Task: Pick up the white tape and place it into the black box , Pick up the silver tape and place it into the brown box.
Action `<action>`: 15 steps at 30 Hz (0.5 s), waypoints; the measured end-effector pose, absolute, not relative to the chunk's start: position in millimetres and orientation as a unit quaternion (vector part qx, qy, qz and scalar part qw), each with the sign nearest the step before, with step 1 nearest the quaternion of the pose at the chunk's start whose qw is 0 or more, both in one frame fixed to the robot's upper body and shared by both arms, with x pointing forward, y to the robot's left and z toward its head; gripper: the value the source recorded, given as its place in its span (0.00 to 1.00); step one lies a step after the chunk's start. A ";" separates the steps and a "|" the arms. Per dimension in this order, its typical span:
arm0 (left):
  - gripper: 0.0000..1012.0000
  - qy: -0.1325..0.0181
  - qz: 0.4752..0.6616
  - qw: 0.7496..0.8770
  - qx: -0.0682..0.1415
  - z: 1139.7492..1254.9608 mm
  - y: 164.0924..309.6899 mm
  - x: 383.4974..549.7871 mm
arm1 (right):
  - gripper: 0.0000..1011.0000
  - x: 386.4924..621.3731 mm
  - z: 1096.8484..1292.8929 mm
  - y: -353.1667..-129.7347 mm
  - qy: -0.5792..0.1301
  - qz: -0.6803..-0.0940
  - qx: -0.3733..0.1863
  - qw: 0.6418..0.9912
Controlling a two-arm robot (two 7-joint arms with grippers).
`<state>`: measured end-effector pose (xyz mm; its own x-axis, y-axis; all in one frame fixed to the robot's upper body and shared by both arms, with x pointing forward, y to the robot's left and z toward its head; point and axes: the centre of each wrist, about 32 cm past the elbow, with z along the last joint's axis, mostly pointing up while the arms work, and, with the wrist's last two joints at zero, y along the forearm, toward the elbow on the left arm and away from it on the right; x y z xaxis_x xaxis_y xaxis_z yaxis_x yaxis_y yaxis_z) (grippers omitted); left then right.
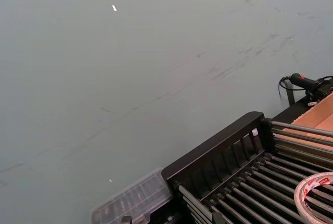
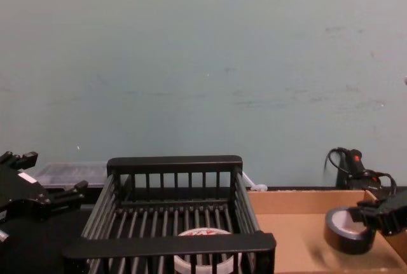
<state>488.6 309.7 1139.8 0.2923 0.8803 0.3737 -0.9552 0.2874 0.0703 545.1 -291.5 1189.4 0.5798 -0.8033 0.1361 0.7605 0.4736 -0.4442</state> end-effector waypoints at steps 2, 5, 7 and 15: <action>0.99 -0.132 0.580 0.791 0.142 1139.8 309.7 488.6 | 0.15 545.1 1189.4 -291.5 0.046 -0.456 -0.235 0.857; 0.99 -0.132 0.580 0.791 0.142 1139.8 309.7 488.6 | 0.22 545.0 1189.4 -291.4 0.046 -0.456 -0.235 0.857; 0.99 -0.132 0.580 0.791 0.141 1139.8 309.7 488.6 | 0.25 544.9 1189.4 -291.4 0.046 -0.455 -0.235 0.858; 0.99 -0.132 0.580 0.791 0.141 1139.8 309.7 488.6 | 0.52 544.8 1189.5 -291.4 0.045 -0.455 -0.235 0.858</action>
